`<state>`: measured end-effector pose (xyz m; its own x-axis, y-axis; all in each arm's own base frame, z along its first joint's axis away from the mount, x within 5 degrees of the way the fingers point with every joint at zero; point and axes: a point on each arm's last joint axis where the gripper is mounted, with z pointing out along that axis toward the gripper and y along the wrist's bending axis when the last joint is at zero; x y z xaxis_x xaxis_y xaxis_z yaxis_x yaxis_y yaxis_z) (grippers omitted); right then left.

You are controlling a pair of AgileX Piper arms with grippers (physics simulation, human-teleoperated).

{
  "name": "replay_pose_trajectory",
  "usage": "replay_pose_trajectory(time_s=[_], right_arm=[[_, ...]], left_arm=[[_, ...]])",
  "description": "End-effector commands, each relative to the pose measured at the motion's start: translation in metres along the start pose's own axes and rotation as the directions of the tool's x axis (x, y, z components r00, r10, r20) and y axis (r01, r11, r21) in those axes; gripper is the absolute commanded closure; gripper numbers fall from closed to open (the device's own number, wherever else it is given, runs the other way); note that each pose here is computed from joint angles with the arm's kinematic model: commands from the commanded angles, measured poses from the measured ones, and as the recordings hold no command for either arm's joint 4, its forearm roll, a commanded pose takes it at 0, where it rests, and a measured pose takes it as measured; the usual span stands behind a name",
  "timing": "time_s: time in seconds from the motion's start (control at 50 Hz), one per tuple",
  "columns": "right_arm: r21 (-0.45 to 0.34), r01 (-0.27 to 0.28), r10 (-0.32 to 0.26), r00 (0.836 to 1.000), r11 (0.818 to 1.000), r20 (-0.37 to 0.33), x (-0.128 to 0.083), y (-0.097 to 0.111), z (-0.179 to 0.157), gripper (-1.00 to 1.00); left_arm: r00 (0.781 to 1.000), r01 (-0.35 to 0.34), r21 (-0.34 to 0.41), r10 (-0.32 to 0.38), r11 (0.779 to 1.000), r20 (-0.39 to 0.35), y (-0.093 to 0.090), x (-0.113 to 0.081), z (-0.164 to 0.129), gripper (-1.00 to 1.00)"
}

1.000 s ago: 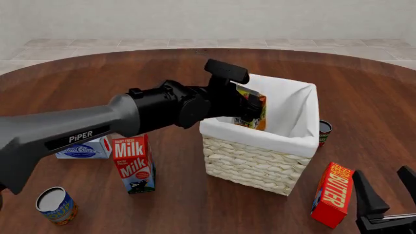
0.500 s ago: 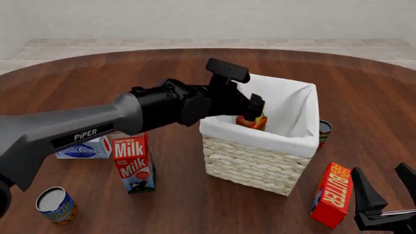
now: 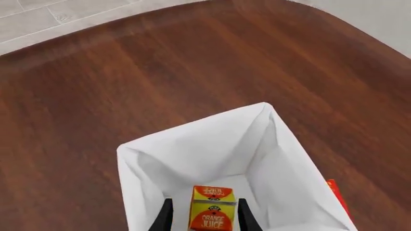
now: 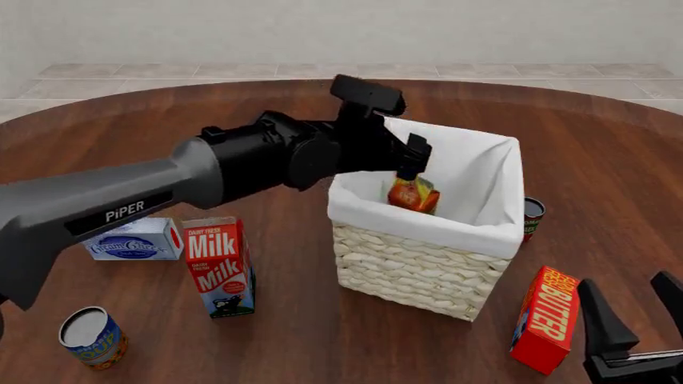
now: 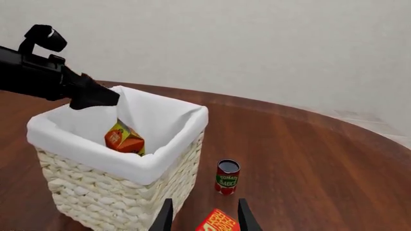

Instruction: Pick up the orange juice, and put it in the basket.

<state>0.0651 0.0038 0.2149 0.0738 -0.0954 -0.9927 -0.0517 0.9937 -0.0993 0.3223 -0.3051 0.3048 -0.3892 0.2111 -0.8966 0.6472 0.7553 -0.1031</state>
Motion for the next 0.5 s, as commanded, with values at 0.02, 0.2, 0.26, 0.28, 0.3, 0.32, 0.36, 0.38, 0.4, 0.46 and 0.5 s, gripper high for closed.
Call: replay_pose_trajectory(time_s=[0.02,0.2,0.26,0.28,0.3,0.32,0.36,0.38,0.4,0.46,0.5], right_arm=[[-0.004,0.002,-0.002,1.0,1.0,-0.002,0.0,0.0,-0.001,-1.0],[-0.005,0.004,-0.004,1.0,1.0,-0.002,0.003,0.001,-0.009,-1.0],[-0.005,0.005,-0.005,1.0,1.0,-0.003,0.003,0.001,-0.009,-1.0],[-0.005,0.005,-0.005,1.0,1.0,-0.003,0.003,0.001,-0.009,-1.0],[-0.005,0.006,-0.006,1.0,1.0,-0.003,0.003,0.001,-0.009,-1.0],[-0.005,0.006,-0.006,1.0,1.0,-0.003,0.003,0.001,-0.009,-1.0],[-0.005,0.007,-0.007,1.0,1.0,-0.004,0.003,0.001,-0.009,-1.0],[-0.005,0.007,-0.008,1.0,1.0,-0.005,0.003,0.001,-0.009,-1.0],[-0.005,0.007,-0.007,1.0,1.0,-0.005,0.003,0.001,-0.009,-1.0],[-0.005,0.008,-0.008,1.0,1.0,-0.004,0.003,0.001,-0.009,-1.0],[-0.005,0.01,-0.01,1.0,1.0,-0.005,0.003,0.001,-0.008,-1.0]], left_arm=[[0.999,0.006,-0.005,-0.006,1.0,0.054,0.003,-0.024,-0.016,-1.0],[0.993,0.02,-0.008,-0.019,1.0,0.116,0.005,-0.05,-0.036,-1.0],[0.989,0.027,-0.006,-0.026,1.0,0.145,0.005,-0.06,-0.047,-1.0],[0.989,0.027,-0.006,-0.026,1.0,0.145,0.005,-0.06,-0.047,-1.0],[0.989,0.03,-0.005,-0.029,1.0,0.148,0.004,-0.062,-0.049,-1.0],[0.988,0.03,-0.006,-0.029,1.0,0.151,0.005,-0.063,-0.05,-1.0],[0.987,0.032,-0.007,-0.03,0.999,0.16,0.006,-0.066,-0.054,-1.0],[0.986,0.033,-0.008,-0.031,0.999,0.163,0.006,-0.067,-0.055,-1.0],[0.986,0.034,-0.008,-0.032,0.999,0.165,0.006,-0.068,-0.056,-1.0],[0.984,0.037,-0.009,-0.034,0.999,0.173,0.007,-0.07,-0.059,-1.0],[0.984,0.037,-0.01,-0.035,0.999,0.176,0.008,-0.071,-0.061,-1.0]])
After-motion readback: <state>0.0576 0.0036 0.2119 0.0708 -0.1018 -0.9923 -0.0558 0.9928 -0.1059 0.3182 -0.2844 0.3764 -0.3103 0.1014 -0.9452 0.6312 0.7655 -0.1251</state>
